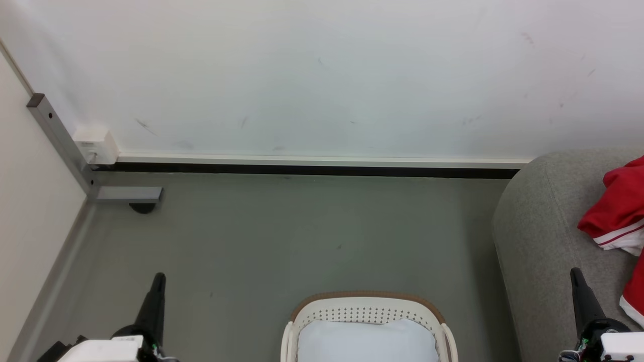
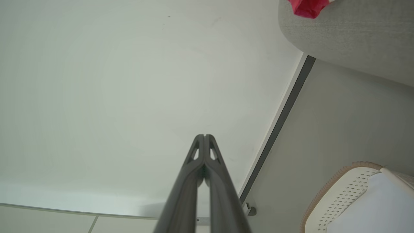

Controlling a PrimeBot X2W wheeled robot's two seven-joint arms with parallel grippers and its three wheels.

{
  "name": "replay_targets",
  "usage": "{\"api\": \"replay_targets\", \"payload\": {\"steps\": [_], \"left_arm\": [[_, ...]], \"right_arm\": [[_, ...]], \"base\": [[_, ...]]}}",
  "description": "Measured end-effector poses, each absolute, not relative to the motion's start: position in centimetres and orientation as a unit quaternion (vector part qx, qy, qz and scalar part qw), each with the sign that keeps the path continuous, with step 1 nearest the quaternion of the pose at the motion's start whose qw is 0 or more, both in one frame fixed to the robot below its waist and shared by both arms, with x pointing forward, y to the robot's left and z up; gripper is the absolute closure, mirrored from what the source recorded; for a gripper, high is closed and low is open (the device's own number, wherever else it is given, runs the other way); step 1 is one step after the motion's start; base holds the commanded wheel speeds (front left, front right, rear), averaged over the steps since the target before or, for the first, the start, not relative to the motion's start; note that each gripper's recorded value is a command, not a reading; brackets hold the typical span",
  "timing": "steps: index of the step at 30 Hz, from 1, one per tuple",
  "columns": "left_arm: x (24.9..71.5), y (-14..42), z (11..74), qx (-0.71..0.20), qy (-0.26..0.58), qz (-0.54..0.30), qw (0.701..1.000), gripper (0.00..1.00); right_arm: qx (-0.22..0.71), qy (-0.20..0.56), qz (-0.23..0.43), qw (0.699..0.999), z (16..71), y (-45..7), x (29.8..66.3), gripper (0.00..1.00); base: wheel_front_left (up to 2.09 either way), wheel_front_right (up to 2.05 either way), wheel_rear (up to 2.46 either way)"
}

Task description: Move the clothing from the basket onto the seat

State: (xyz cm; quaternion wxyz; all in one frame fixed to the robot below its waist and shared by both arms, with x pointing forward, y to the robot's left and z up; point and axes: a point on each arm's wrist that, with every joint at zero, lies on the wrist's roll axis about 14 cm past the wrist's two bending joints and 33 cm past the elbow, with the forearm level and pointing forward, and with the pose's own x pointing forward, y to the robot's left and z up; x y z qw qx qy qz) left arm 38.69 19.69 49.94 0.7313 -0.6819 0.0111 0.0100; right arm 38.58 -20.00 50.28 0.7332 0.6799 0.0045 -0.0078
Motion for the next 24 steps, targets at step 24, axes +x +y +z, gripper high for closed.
{"api": "replay_targets", "payload": {"steps": [24], "left_arm": [[38.77, 19.86, 50.35, -0.708, 0.005, 0.004, 0.707, 1.00]], "right_arm": [[0.708, 0.003, -0.004, 0.706, 50.41, -20.05, 38.72, 1.00]], "base": [[0.00, 0.00, 0.00]]}}
